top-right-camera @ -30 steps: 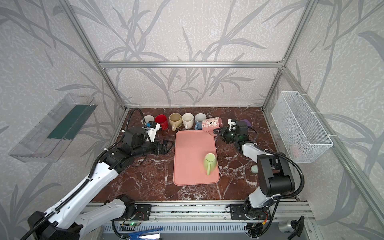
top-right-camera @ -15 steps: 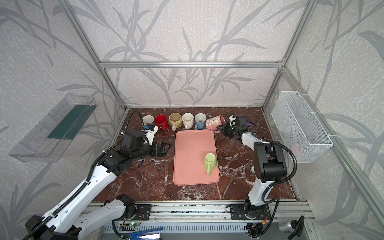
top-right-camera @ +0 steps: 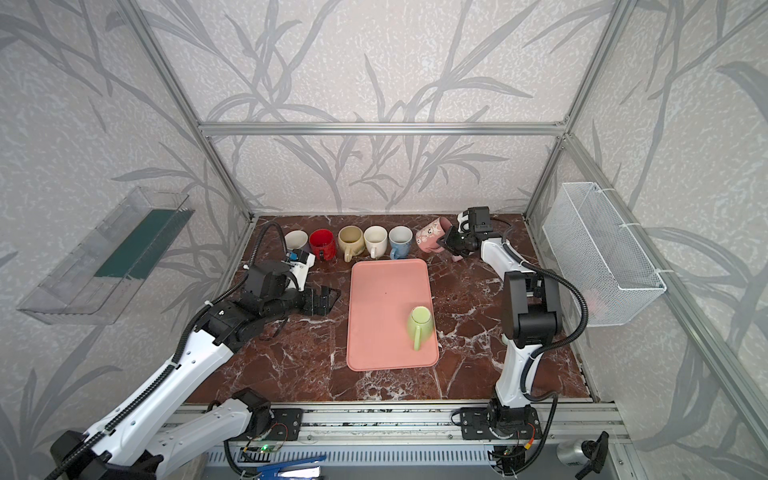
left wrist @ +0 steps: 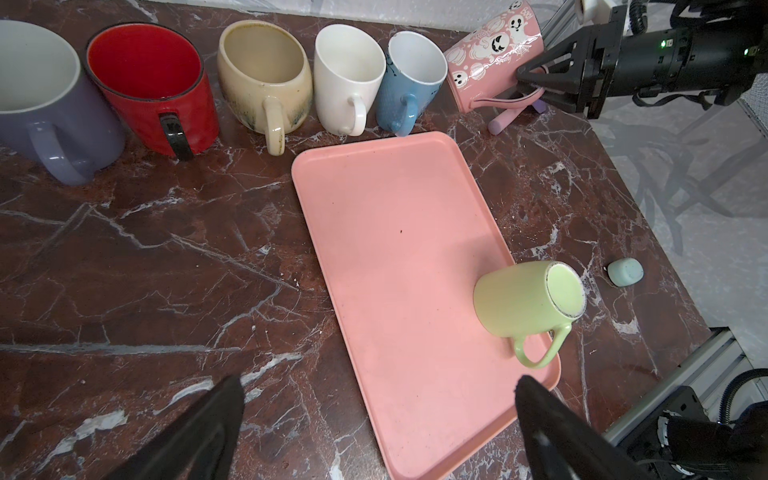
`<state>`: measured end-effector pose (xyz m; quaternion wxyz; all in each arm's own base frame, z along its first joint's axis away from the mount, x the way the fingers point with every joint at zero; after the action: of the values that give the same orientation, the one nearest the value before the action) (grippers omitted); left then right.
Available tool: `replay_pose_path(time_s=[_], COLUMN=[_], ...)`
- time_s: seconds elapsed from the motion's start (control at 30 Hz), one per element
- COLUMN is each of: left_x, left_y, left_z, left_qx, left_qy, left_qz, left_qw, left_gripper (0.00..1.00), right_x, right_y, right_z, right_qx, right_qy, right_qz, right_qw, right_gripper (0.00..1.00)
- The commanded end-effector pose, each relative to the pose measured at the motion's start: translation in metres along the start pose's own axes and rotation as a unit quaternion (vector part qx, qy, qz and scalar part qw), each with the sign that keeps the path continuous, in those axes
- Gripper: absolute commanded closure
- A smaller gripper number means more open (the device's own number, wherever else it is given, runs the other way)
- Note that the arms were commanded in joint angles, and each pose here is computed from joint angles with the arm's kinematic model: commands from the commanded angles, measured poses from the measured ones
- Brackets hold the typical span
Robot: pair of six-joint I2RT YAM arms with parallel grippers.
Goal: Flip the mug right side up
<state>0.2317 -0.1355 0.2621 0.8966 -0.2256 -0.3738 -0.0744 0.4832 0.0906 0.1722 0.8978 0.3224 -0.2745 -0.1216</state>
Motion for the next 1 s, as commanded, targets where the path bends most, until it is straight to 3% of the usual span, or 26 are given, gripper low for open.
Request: replay_pose_path(time_s=[0.0,0.2,0.57,0.77,0.97], left_x=[-0.004,-0.005,-0.006,-0.006,-0.004], left_y=[0.002,0.003,0.004,0.003,0.003], left_z=[0.0,-0.001,0.0,0.002,0.003], left_qx=[0.006,0.008,0.011,0.01,0.007], left_qy=[0.007,0.01,0.01,0.009,0.007], left_qz=[-0.008,-0.007,-0.008,-0.01,-0.011], left_qw=[1.0,1.0,1.0,1.0,1.0], left_gripper=[0.01,0.01,0.01,0.01,0.01], right_x=[0.016,0.018,0.005,-0.004,-0.009], right_y=[0.01,0.014,0.034,0.038,0.041], right_z=[0.009,0.004,-0.022,-0.038,-0.045], right_qx=[-0.02,-0.07,-0.162,-0.192,-0.19], right_qy=[-0.006,0.001,0.03,0.041,0.054], right_qz=[0.059,0.097,0.188,0.227,0.23], right_qw=[0.998,0.993,0.968,0.954,0.953], right_gripper=[1.0,1.0,1.0,1.0,1.0])
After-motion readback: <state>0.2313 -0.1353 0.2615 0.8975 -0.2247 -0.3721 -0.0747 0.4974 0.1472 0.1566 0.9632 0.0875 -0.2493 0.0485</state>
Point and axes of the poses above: each gripper's point midway between its finger pads, its own z axis back along the fingers, its own y axis along the line the jaws close on, x = y × z, the point moved 5 cm from there along z, back along the fingers, and after that the axes turned 2 degrees about z, right-handed, at the moved point
